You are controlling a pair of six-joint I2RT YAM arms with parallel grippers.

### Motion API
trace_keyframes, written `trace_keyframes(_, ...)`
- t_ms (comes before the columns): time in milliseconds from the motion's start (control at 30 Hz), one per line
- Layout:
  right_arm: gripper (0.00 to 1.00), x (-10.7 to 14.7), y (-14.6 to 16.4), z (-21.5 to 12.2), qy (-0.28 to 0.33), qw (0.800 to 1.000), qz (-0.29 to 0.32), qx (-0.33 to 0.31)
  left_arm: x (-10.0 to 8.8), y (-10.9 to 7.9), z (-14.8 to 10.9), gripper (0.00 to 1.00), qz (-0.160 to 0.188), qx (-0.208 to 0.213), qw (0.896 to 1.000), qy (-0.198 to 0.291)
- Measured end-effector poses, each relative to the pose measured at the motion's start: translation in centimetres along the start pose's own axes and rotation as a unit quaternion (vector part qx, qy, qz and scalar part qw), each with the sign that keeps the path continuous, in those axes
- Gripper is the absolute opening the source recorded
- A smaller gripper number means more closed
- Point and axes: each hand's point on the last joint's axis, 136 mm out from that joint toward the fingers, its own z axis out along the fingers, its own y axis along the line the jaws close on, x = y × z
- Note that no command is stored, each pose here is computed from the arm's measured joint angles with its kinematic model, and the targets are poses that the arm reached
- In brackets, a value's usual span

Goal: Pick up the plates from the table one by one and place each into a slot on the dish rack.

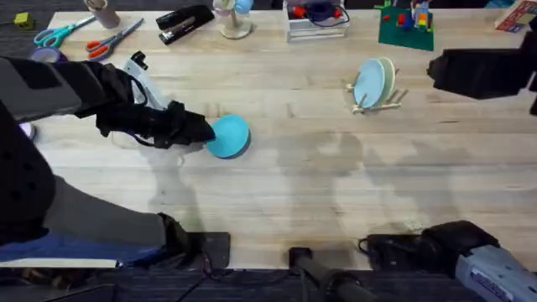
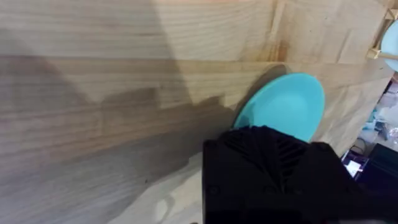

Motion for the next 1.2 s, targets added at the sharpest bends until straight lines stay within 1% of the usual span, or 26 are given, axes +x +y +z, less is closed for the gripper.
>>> trace_keyframes(333, 0.995, 0.0, 0.1, 0.0, 0.0, 1.0, 0.0, -0.002, -0.1, -0.1, 0.1, 0.041, -0.008, 0.006, 1.0, 0.0)
trace_keyframes(433, 0.994, 0.0, 0.1, 0.0, 0.0, 1.0, 0.0, -0.002, -0.3, -0.3, 0.5, 0.041, -0.012, 0.023, 1.0, 0.003)
trace_keyframes(600, 0.995, 0.0, 0.1, 0.0, 0.0, 1.0, 0.001, -0.002, -0.5, -0.8, 1.3, 0.041, -0.029, 0.069, 0.997, 0.011)
trace_keyframes(700, 0.995, 0.0, 0.1, 0.0, 0.0, 1.0, 0.004, -0.002, -0.5, -1.0, 1.5, 0.041, -0.033, 0.082, 0.996, 0.014)
trace_keyframes(967, 0.994, 0.1, 0.4, 0.0, 0.003, 1.0, 0.009, -0.01, -0.5, -1.0, 1.5, 0.041, -0.034, 0.083, 0.996, 0.014)
trace_keyframes(1067, 0.993, 0.2, 1.1, 0.2, 0.01, 0.999, 0.011, -0.032, -0.5, -1.0, 1.5, 0.041, -0.034, 0.083, 0.996, 0.014)
trace_keyframes(1200, 0.994, 0.5, 2.4, 1.5, 0.039, 0.997, 0.015, -0.068, -0.5, -1.0, 1.5, 0.041, -0.034, 0.083, 0.996, 0.014)
